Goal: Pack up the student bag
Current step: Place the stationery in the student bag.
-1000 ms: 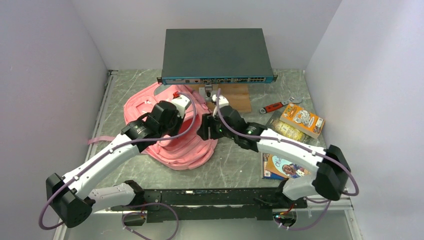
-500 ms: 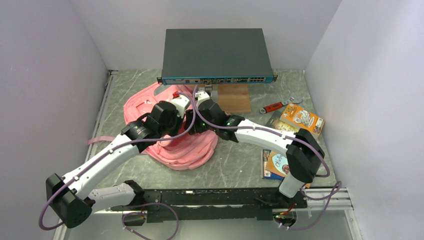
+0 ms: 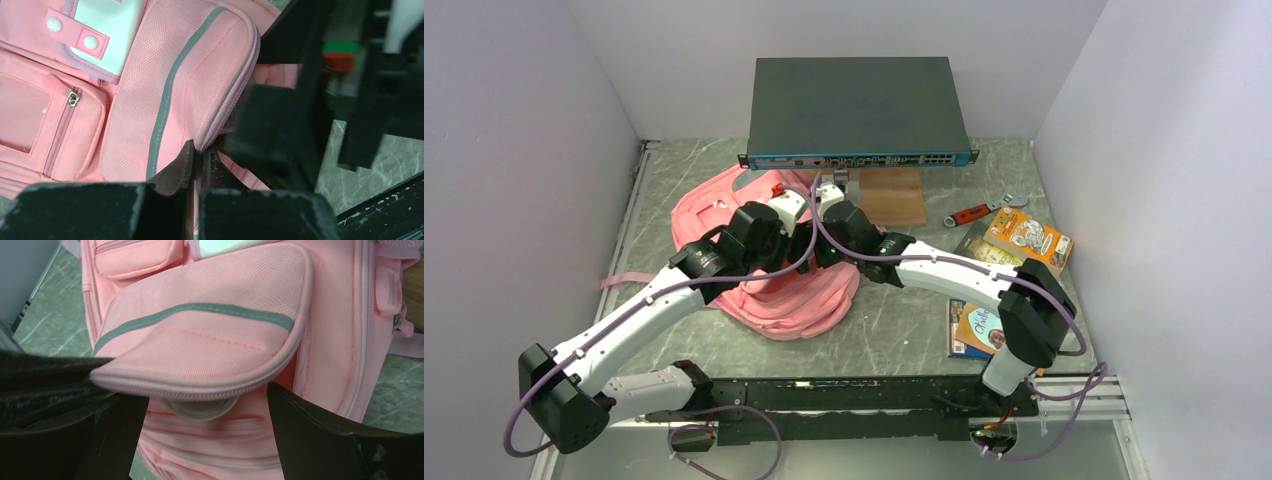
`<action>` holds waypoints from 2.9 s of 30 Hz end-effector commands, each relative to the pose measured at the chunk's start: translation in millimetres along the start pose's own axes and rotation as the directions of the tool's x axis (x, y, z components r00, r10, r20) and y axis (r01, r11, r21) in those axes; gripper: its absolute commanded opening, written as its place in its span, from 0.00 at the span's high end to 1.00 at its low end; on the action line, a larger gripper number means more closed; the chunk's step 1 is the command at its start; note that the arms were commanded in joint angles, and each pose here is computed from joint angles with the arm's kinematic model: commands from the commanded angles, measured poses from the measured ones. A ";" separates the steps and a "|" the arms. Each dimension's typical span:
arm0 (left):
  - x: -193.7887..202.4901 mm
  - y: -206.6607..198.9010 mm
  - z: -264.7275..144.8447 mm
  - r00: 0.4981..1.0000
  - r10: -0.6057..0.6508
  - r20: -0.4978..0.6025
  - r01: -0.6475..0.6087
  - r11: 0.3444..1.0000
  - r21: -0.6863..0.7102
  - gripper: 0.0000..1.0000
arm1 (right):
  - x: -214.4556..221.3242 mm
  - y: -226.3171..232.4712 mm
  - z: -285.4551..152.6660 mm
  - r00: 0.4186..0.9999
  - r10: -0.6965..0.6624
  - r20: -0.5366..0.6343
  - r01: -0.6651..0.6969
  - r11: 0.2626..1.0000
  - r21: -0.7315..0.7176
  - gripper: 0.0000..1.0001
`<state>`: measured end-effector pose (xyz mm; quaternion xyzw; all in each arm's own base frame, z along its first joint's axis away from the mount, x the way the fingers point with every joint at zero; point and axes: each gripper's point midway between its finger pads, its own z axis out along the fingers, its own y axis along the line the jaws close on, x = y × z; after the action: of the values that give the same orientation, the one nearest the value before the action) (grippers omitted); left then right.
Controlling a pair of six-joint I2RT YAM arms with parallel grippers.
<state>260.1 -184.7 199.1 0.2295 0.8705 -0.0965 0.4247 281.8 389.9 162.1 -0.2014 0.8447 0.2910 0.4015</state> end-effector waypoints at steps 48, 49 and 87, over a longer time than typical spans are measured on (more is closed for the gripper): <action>-33.3 -21.8 -2.5 0.989 -0.056 0.139 0.040 0.992 0.117 1.00 | -25.9 -31.7 20.6 0.891 0.407 0.201 -0.371 0.908 -0.192 0.58; -31.5 -22.5 -0.3 0.991 -0.055 0.123 0.041 0.992 0.117 1.00 | -25.8 -32.7 20.0 0.892 0.405 0.202 -0.370 0.909 -0.190 0.58; 2.7 -24.4 -32.8 0.957 -0.285 0.052 0.276 0.952 0.136 0.00 | 45.2 29.7 -61.3 0.951 0.306 -0.044 -0.301 0.886 -0.352 0.23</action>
<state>235.9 -211.9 199.8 0.1891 0.8756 -0.2075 0.3931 226.1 339.9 153.7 -0.1261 0.8246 0.4347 0.3392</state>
